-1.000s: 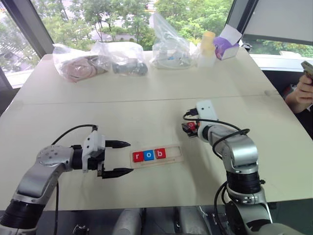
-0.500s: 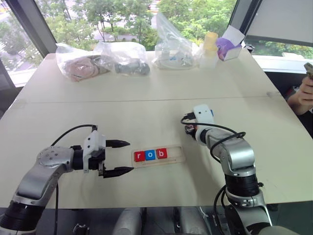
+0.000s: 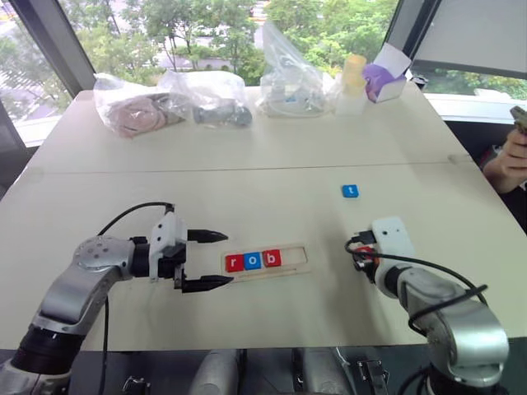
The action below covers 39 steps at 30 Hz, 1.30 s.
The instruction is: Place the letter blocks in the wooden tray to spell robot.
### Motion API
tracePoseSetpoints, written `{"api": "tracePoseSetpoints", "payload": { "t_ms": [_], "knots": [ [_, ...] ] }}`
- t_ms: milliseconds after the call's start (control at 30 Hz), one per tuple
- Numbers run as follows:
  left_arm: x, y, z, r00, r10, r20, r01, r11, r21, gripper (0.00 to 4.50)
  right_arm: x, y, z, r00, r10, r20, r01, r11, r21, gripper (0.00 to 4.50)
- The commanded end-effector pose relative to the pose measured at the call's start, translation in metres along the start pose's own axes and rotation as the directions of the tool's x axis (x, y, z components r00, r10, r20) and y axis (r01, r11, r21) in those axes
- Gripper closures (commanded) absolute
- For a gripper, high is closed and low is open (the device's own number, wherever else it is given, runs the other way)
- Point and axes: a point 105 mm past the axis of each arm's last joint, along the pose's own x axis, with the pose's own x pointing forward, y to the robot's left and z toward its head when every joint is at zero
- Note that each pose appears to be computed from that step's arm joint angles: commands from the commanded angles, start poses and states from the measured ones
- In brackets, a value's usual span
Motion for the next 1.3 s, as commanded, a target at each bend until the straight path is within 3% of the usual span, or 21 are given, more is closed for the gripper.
{"api": "tracePoseSetpoints", "payload": {
  "t_ms": [33,167,667,833,900,1000,1100,1167,1200,1300],
  "knots": [
    [0.003,0.002,0.004,1.0,-0.014,0.006,0.014,1.0,0.02,0.0,-0.002,0.004,-0.012,0.999,0.021,-0.042,-0.02,0.999,0.036,3.32],
    [0.004,0.004,0.005,1.0,-0.024,0.008,0.023,0.999,0.027,0.0,0.006,0.006,0.002,1.0,0.007,-0.003,-0.007,0.995,0.104,3.32],
    [-0.001,-0.007,0.003,0.997,-0.073,-0.018,0.074,0.996,0.042,0.0,0.016,0.015,0.02,0.999,0.047,0.019,-0.048,0.995,0.087,3.32],
    [-0.002,-0.006,0.001,0.998,-0.066,-0.017,0.067,0.997,0.042,0.0,0.014,0.016,0.022,0.997,0.072,0.027,-0.073,0.995,0.066,0.72],
    [-0.003,-0.006,-0.001,0.998,-0.063,-0.018,0.064,0.997,0.041,0.0,0.01,0.011,0.026,0.997,0.07,0.04,-0.071,0.997,0.014,0.05],
    [-0.004,-0.004,-0.003,0.998,-0.054,-0.018,0.055,0.998,0.043,0.0,-0.004,0.012,0.042,0.981,0.177,0.08,-0.157,0.966,-0.206,0.05],
    [-0.003,-0.003,-0.004,0.998,-0.055,-0.015,0.055,0.997,0.045,0.0,-0.016,0.012,0.051,0.95,0.305,0.071,-0.245,0.863,-0.441,0.05],
    [-0.002,-0.001,-0.004,0.999,-0.052,-0.01,0.052,0.997,0.052,0.0,-0.025,0.01,0.055,0.897,0.439,0.049,-0.317,0.717,-0.621,0.05],
    [-0.001,0.001,-0.004,0.999,-0.041,-0.002,0.042,0.997,0.057,0.0,-0.027,0.006,0.05,0.867,0.498,0.002,-0.376,0.657,-0.653,0.05],
    [0.0,0.005,-0.004,1.0,-0.025,0.012,0.024,0.998,0.066,0.0,-0.024,-0.015,0.045,0.81,0.583,-0.064,-0.477,0.592,-0.65,0.05]
  ]
}}
